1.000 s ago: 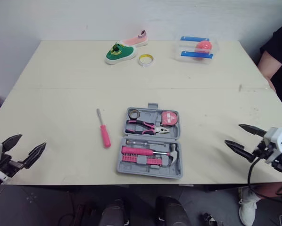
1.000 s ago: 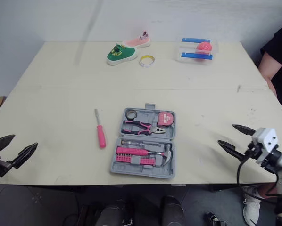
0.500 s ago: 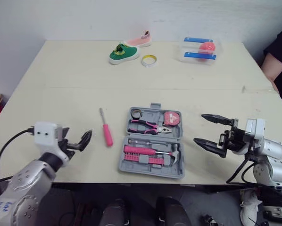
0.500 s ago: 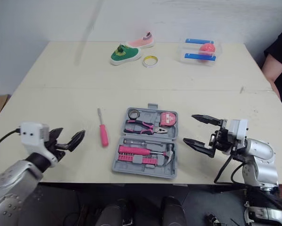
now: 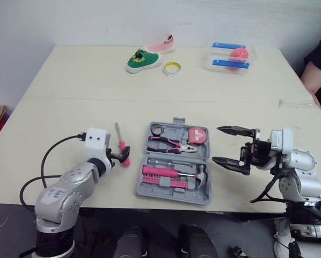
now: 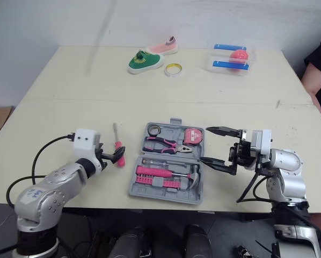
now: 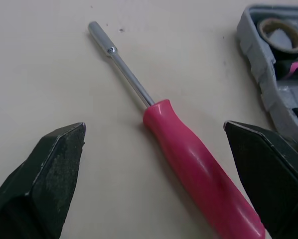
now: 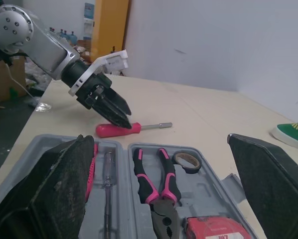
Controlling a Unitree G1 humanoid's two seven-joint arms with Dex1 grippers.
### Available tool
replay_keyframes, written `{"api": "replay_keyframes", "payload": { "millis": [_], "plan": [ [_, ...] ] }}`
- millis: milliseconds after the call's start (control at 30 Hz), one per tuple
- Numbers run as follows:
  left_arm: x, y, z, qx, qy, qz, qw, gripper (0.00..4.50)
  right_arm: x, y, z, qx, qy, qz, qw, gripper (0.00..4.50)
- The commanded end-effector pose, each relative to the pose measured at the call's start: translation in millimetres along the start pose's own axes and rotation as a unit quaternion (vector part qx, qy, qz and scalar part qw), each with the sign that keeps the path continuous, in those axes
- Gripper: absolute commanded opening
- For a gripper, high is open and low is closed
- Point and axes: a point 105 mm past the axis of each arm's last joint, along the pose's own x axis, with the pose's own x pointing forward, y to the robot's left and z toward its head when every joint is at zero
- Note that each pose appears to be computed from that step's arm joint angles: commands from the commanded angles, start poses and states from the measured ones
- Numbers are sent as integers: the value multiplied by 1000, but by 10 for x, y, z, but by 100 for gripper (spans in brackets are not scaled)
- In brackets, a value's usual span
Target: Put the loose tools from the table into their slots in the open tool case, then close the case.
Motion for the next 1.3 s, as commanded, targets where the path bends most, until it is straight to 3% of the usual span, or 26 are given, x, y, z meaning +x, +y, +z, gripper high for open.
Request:
{"api": "replay_keyframes", "payload": {
  "millis": [33, 233, 333, 567, 733, 867, 933, 967, 1100, 1167, 1300],
  "plan": [
    [9, -57, -41, 13, 20, 5, 1000, 450, 27, -2, 80, -21, -6, 1, 1000, 445],
    [27, 13, -143, 2, 46, 33, 998, 450, 120, 41, 149, -19, -18, 16, 1000, 445],
    [1, 16, -227, -9, 60, 38, 997, 370, 180, 81, 220, -21, -23, 29, 999, 450],
    [-63, 50, -286, -1, 56, 41, 998, 71, 188, 112, 259, -17, -14, 37, 999, 450],
    [-241, 195, 28, 38, -37, 33, 998, 57, 39, 20, 258, -29, 16, -4, 999, 450],
    [-379, 181, 281, 70, -123, -39, 989, 57, -60, -5, 264, -40, 34, -16, 998, 450],
    [-567, -46, 441, 180, -167, -182, 952, 57, -249, -153, 225, -51, 64, -54, 995, 450],
    [-639, -110, 451, 213, -164, -235, 934, 57, -351, -189, 196, -55, 83, -62, 993, 450],
    [-799, -331, 556, 242, -161, -373, 881, 57, -440, -118, 169, -51, 104, -44, 992, 450],
    [-966, -555, 538, 263, -127, -467, 835, 57, -456, -65, 172, -45, 105, -38, 993, 450],
    [-1020, -713, 395, 328, -37, -530, 781, 57, -504, 12, 195, -29, 100, -47, 993, 450]
  ]
}}
